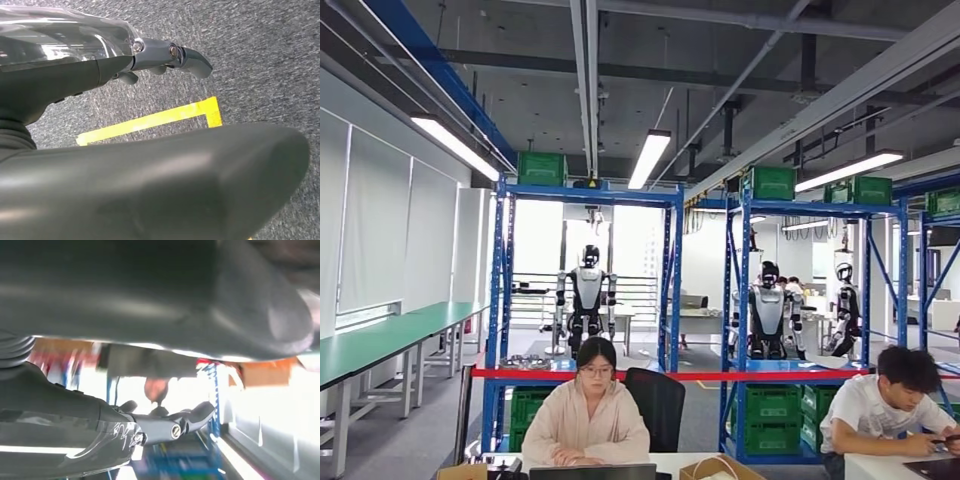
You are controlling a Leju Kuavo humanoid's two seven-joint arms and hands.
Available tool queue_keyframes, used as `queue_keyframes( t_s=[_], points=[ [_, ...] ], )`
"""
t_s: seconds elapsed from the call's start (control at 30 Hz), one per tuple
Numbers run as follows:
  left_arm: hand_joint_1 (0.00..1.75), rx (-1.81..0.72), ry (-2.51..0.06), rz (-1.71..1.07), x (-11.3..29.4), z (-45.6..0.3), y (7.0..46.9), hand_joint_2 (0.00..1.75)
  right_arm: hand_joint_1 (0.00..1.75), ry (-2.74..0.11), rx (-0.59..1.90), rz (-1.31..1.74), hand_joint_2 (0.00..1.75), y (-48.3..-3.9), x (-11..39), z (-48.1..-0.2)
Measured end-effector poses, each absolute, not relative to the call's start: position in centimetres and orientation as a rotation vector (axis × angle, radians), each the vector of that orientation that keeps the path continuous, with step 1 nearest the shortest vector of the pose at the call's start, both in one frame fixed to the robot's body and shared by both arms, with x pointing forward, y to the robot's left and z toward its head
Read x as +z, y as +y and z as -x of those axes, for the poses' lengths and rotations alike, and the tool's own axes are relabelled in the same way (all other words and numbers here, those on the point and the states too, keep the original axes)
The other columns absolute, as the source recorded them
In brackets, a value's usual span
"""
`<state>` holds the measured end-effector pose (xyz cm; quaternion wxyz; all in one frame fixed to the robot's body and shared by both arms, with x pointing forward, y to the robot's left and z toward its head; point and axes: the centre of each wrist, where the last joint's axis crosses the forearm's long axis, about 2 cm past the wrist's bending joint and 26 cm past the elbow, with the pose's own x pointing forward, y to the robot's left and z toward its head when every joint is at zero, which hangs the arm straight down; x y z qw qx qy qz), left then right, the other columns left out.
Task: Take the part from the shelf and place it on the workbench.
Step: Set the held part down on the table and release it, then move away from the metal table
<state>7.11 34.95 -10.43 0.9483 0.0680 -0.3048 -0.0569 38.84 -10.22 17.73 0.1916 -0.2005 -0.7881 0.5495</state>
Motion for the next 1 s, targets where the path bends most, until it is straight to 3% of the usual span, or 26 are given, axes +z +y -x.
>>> queue_keyframes(
  t_s=[0.17, 0.27, 0.4, 0.6, 1.0],
  points=[
    [0.00, -0.049, -0.630, -0.142, -10.6, -6.1, 34.9, 0.00, 0.00, -2.326, 0.545, -0.576, 0.00, -10.4, 20.8, -35.3],
    [0.00, 0.019, -0.629, -0.154, -10.8, -4.8, 35.0, 0.00, 0.00, -2.377, 0.175, -0.899, 0.00, -12.4, 22.7, -33.0],
    [0.00, 0.075, -0.611, -0.167, -10.9, -3.6, 35.0, 0.00, 0.00, -2.537, 0.014, -0.893, 0.00, -16.2, 24.2, -29.5],
    [0.00, 0.123, -0.592, -0.174, -11.0, -3.1, 34.5, 0.00, 0.00, -2.647, 0.002, -0.621, 0.00, -19.7, 23.7, -25.9],
    [0.00, 0.147, -0.598, -0.187, -11.0, -2.9, 34.4, 0.00, 0.00, -2.580, -0.013, -0.416, 0.00, -21.9, 20.9, -22.9]
  ],
)
